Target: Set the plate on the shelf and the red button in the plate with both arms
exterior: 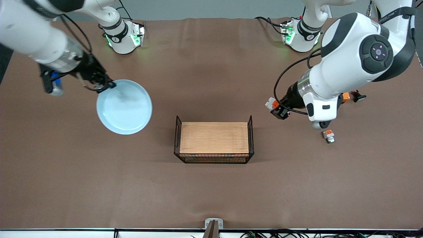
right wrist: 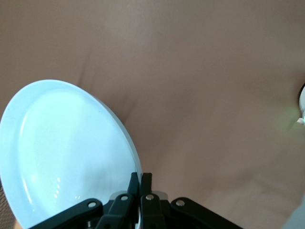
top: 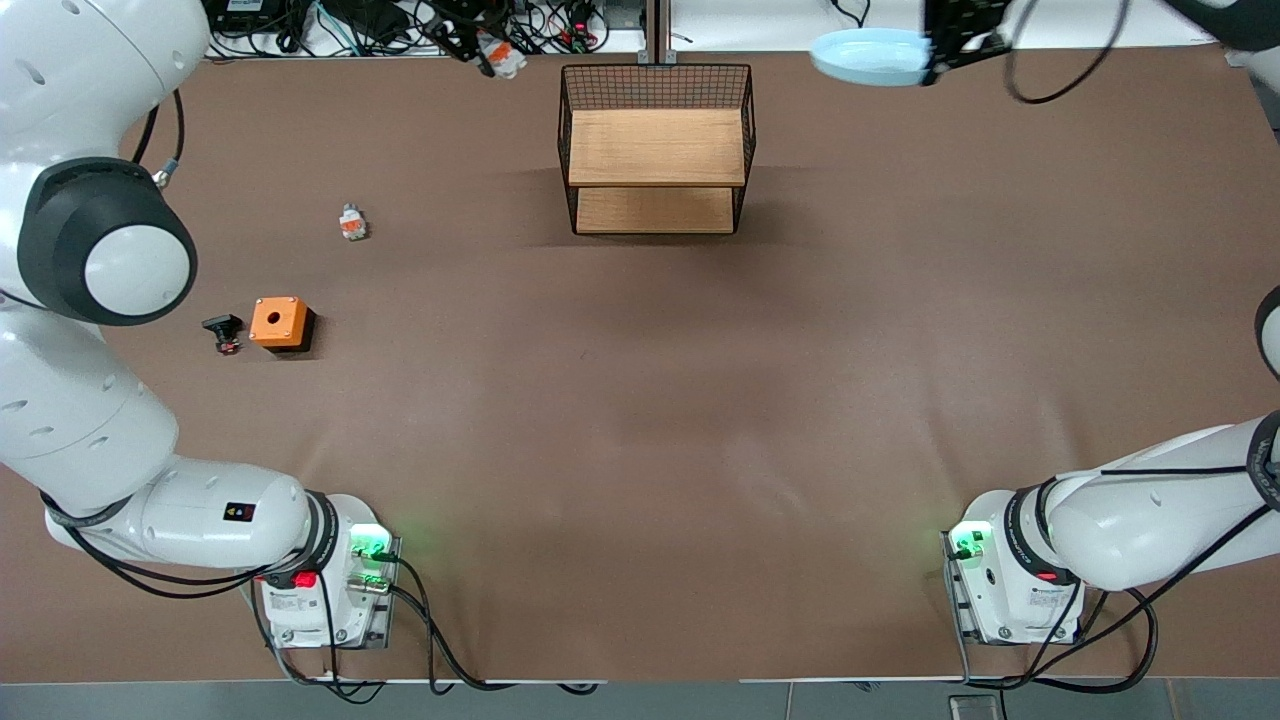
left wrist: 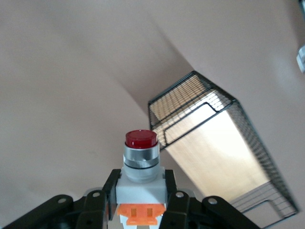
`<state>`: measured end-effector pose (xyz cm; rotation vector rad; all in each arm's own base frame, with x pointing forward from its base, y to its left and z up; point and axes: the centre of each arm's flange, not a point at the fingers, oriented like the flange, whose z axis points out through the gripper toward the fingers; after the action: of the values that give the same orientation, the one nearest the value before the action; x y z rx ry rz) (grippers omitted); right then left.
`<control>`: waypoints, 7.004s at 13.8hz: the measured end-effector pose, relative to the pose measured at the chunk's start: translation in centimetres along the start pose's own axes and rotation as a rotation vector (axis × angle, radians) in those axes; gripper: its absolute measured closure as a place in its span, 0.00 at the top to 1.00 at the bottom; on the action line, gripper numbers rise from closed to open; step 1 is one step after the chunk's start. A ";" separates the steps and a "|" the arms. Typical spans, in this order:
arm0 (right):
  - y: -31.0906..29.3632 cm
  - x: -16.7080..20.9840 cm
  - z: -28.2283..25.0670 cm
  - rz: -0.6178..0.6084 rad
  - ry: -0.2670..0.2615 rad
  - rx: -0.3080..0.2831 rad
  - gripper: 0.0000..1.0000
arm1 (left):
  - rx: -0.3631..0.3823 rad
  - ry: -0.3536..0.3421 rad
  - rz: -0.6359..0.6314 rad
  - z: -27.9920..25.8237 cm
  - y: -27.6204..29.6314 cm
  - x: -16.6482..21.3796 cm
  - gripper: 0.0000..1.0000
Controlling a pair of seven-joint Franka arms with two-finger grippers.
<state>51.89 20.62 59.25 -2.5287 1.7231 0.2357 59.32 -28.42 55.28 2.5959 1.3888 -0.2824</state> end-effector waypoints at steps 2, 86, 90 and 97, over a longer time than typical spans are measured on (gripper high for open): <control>-0.3 -5.7 0.8 0.054 0.023 0.030 0.03 | -0.015 0.001 -0.100 0.1 0.4 -1.5 0.41; -2.0 25.1 -2.9 -1.129 0.048 -0.203 1.00 | -0.174 0.201 -0.436 21.6 8.7 -16.3 0.41; -1.6 26.2 -1.0 -1.114 0.026 -0.250 1.00 | -0.199 0.194 -0.435 22.5 9.1 -16.0 0.41; 0.2 29.9 -1.9 -1.105 0.025 -0.235 1.00 | -0.195 0.201 -0.441 25.0 9.4 -15.0 0.41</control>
<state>62.58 -7.17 56.18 -3.1792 0.1104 0.3152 57.04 -51.76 35.65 2.1890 1.9458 0.0592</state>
